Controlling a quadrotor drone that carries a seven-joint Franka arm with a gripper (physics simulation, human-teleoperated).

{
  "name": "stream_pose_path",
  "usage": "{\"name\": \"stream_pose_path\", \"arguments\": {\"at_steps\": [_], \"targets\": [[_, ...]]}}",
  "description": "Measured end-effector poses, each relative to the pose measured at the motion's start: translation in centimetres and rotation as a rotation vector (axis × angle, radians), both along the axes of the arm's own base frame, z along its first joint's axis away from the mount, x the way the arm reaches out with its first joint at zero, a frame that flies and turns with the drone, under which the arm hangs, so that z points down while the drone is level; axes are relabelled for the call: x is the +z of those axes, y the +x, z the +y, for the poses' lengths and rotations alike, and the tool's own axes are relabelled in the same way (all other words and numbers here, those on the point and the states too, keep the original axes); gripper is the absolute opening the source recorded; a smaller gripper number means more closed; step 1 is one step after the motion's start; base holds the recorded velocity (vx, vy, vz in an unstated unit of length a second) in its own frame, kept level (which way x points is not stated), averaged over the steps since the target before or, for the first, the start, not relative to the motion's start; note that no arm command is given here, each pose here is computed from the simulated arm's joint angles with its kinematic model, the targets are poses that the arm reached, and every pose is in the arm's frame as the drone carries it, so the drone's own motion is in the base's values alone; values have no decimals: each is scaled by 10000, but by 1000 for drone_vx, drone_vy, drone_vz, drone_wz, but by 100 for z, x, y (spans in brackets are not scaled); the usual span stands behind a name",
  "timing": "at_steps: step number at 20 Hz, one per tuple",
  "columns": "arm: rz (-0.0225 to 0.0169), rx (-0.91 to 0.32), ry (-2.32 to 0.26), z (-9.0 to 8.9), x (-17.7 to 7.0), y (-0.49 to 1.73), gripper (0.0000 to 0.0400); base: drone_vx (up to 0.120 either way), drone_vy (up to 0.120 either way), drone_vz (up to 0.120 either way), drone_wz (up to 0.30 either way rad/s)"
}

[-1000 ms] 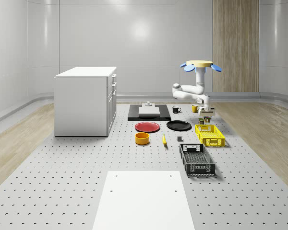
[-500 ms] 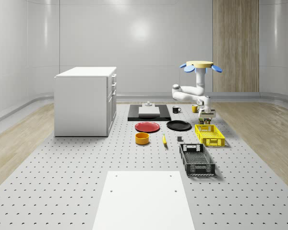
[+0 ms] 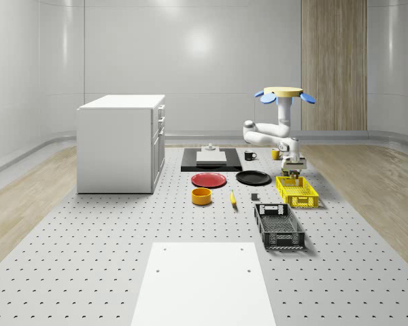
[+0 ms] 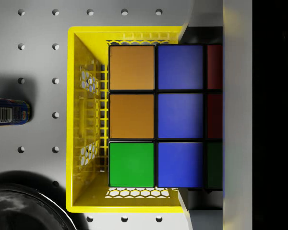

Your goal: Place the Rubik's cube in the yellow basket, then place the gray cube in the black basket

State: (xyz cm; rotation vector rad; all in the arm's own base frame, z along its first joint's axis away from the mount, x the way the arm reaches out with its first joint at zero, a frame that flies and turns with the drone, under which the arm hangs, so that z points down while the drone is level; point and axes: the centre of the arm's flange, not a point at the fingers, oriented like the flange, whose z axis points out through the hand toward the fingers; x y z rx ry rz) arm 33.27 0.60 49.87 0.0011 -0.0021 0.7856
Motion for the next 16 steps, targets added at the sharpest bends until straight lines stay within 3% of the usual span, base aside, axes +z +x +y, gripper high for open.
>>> {"name": "stream_pose_path", "arguments": {"at_steps": [10,16], "targets": [[0,0,0,0,0,0,325,0,0,-120,0],[0,1,0,0,151,0,325,0,0,0,0]]}}
